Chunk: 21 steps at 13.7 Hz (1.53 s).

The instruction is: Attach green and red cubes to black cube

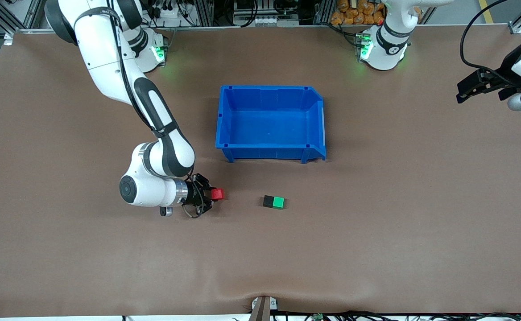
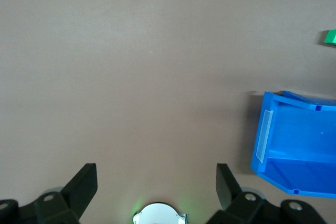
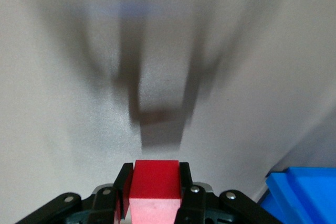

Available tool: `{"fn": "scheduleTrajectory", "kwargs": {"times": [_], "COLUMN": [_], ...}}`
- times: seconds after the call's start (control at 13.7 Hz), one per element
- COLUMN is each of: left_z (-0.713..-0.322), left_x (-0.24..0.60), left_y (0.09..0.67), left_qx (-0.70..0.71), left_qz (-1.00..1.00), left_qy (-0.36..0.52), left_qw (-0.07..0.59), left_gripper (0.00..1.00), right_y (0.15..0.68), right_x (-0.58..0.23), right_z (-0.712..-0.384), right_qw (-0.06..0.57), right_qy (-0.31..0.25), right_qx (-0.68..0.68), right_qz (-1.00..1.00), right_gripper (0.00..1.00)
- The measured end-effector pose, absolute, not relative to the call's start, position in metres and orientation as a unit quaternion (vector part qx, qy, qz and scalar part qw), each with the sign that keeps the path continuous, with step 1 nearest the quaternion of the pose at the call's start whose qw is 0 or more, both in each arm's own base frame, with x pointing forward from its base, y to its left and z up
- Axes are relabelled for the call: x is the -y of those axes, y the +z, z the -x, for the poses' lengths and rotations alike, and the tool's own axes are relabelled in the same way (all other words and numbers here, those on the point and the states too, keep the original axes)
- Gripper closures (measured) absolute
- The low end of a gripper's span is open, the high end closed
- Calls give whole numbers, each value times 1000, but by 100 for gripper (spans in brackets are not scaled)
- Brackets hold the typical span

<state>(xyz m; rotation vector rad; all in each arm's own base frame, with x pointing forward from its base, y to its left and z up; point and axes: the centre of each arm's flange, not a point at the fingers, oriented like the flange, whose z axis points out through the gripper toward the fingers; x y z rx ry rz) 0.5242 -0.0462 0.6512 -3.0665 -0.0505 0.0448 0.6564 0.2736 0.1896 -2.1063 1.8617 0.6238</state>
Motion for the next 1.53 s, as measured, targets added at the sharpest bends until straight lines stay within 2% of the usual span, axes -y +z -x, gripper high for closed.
{"fn": "scheduleTrajectory", "kwargs": {"times": [1.53], "left_z": [-524], "left_x": [44], "left_y": [653], "left_qx": [18], "left_qz": [999], "left_qy": [13], "left_qw": [37], "left_gripper": [0], "right_y": [188], "right_x": [-318], "right_z": [-661], "right_qw": [136], "right_qy": [206], "right_qx": [-672], "right_qz": [699], "right_gripper": [60]}}
